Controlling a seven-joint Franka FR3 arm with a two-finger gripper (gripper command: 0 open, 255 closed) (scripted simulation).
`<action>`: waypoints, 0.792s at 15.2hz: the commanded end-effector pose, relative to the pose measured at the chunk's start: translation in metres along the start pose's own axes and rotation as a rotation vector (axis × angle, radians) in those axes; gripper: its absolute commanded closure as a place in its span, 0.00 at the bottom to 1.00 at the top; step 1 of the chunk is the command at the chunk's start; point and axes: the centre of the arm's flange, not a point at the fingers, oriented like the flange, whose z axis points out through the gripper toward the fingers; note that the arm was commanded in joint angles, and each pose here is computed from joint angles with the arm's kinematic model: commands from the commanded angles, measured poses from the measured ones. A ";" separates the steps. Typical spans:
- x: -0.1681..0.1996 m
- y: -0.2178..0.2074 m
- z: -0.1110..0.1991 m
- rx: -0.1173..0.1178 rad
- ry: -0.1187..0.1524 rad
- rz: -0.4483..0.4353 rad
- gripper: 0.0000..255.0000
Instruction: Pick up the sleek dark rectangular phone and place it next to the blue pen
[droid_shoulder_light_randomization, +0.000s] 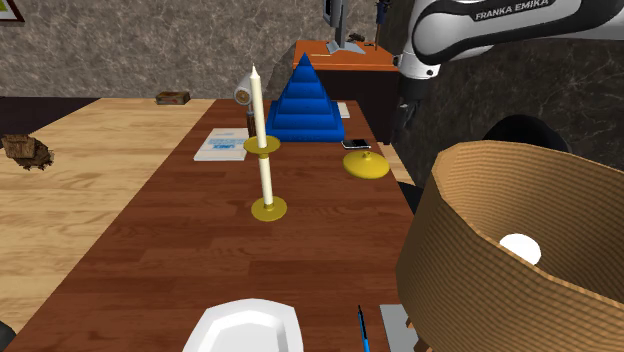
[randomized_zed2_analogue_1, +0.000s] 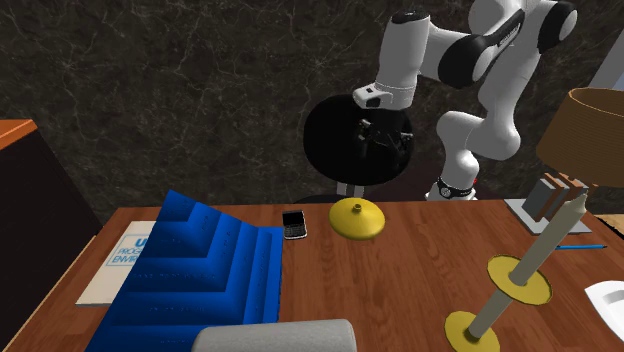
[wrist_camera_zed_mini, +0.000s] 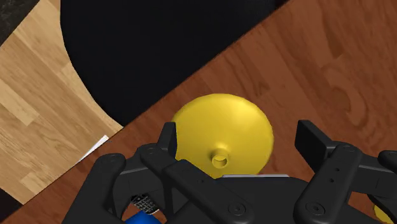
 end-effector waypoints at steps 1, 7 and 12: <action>0.019 0.018 0.015 0.000 -0.001 -0.052 0.00; 0.078 0.060 0.049 0.004 -0.004 -0.199 0.00; 0.131 0.089 0.077 0.007 -0.006 -0.321 0.00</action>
